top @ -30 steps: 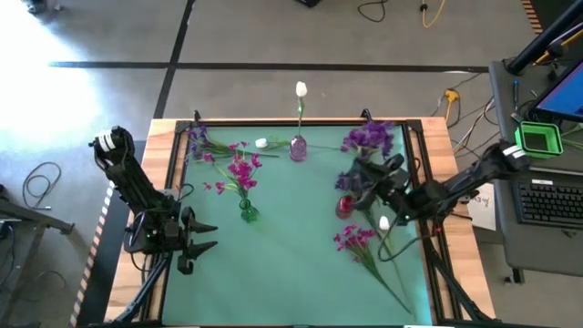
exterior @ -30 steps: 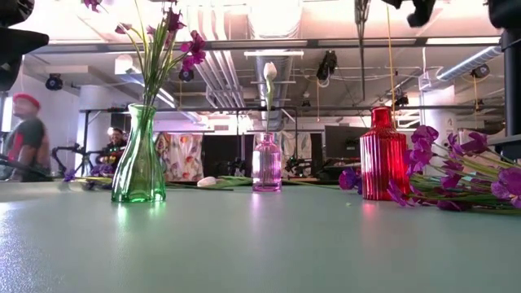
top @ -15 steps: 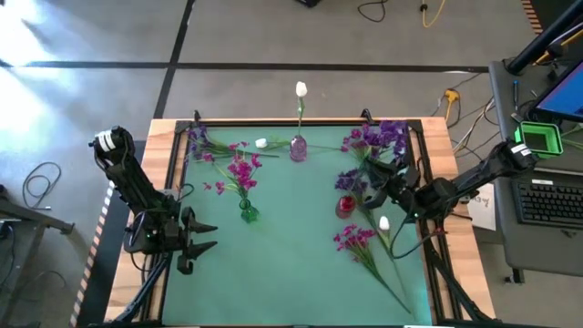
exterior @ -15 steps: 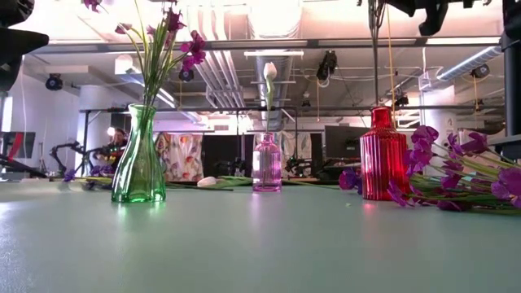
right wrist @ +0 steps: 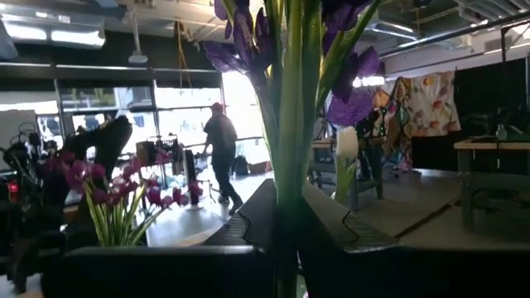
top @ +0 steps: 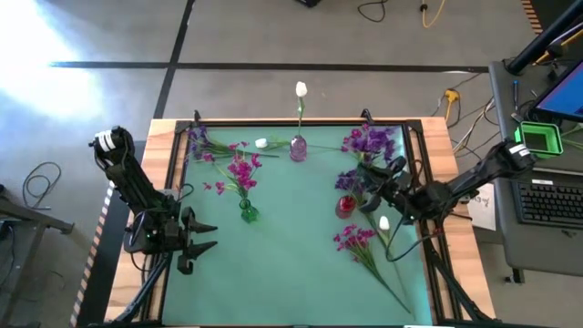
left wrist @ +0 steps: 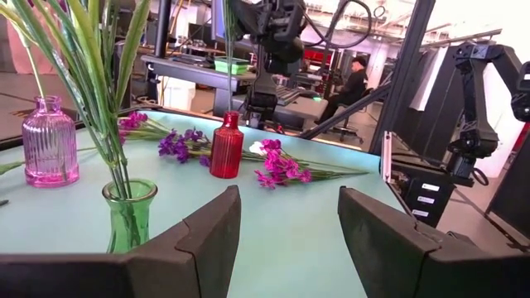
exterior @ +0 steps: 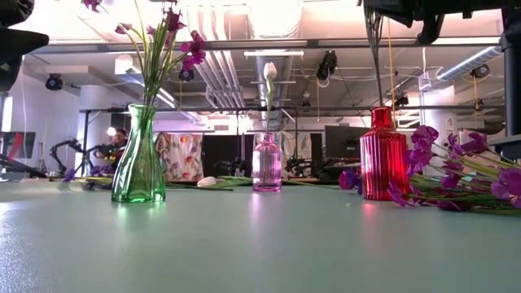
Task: Sort flowers into vase by color
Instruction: Put the bottom violet flowers into the red flower vase
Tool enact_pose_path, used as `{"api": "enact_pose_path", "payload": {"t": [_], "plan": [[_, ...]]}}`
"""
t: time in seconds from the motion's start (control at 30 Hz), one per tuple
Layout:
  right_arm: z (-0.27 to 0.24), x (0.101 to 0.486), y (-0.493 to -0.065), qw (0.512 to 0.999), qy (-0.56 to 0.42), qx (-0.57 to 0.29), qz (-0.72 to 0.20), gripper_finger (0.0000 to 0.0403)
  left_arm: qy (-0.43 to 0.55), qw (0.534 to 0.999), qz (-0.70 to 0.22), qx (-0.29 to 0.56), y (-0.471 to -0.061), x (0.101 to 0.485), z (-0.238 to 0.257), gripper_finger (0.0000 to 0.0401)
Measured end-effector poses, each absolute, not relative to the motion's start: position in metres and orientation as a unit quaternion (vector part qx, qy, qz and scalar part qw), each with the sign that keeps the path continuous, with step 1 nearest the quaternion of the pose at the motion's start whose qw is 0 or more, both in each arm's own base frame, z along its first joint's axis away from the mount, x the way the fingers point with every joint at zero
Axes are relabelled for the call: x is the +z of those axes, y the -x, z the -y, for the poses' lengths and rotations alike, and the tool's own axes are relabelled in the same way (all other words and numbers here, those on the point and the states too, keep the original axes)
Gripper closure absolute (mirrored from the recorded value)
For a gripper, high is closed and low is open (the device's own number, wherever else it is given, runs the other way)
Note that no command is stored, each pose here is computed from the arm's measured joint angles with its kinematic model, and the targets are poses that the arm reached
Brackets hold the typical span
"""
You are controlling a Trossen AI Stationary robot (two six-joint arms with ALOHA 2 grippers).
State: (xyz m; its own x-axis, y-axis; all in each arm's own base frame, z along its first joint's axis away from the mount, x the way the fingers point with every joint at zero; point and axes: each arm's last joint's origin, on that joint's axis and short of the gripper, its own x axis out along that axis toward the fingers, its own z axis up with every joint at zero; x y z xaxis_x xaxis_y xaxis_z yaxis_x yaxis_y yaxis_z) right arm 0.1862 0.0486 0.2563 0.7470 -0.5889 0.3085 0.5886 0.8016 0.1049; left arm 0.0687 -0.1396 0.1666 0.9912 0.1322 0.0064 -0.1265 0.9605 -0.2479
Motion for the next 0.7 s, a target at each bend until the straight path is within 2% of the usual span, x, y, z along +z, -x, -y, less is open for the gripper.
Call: {"api": "enact_pose_path", "payload": {"t": [0.4,0.5,0.7], "plan": [[-0.050,0.252,-0.189,0.938,-0.015,-0.309,0.157,0.0368,0.127,0.990,0.012,0.066,-0.069,0.167,0.140,0.0209],[-0.050,0.249,-0.190,0.937,-0.022,-0.317,0.146,0.0347,0.128,0.989,0.012,0.066,-0.069,0.167,0.140,0.0209],[-0.049,0.244,-0.191,0.928,-0.026,-0.351,0.119,0.0281,0.128,0.989,0.012,0.066,-0.069,0.167,0.140,0.0209]]}}
